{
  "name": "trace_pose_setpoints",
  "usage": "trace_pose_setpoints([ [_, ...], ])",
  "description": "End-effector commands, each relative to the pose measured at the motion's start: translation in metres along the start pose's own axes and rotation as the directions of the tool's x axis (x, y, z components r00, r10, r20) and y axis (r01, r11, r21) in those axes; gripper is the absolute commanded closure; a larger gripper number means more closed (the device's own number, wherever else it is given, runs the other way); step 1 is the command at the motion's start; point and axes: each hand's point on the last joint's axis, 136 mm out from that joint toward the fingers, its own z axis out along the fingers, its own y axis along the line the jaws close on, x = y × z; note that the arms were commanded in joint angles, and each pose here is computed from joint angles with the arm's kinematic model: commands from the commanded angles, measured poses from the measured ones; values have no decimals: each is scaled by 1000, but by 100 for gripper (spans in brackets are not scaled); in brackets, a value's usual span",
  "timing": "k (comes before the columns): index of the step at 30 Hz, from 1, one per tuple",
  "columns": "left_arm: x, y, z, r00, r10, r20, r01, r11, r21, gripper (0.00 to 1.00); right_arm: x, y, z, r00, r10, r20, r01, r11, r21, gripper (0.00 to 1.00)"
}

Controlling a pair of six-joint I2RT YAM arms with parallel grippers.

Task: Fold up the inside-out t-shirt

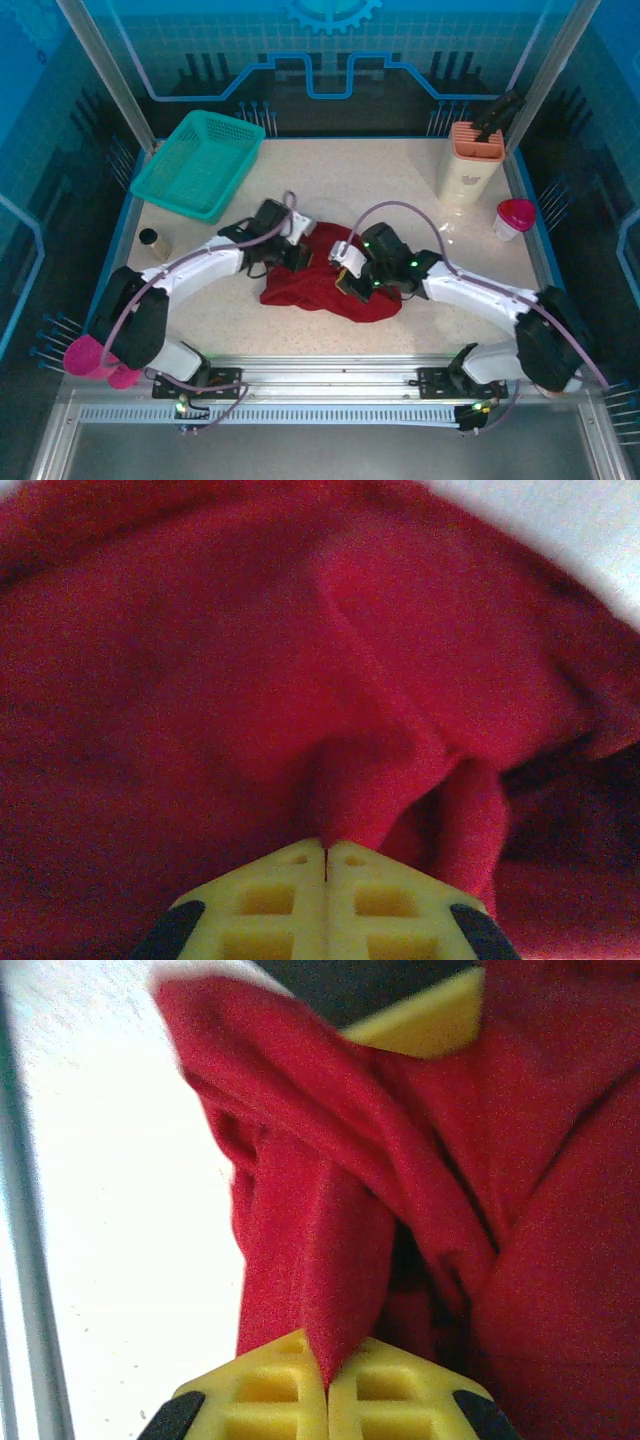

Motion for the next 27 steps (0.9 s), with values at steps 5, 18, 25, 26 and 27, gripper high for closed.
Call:
trace_pose_setpoints([
  [5, -101, 7, -144, 848, -398, 351, 284, 899, 333, 100, -107, 32, -120, 732, -565, 381, 538, 823, 186, 100],
  [18, 47, 32, -64, 910, -402, 100, 404, 915, 5, 56, 71, 49, -35, 695, -662, -280, 631, 749, -203, 72],
  [25, 73, -55, -54, 978, -205, -46, 209, 972, 107, 42, -24, 7, -43, 993, -109, 50, 104, 991, 87, 39],
  [26, 79, -56, -44, 980, -187, -69, 193, 977, 86, 41, -29, -9, -45, 996, 48, 77, -58, 989, 133, 47],
  [27, 86, -50, -31, 979, -182, -91, 186, 982, 34, 40, -29, -23, -44, 973, 214, 84, -225, 962, 156, 62],
])
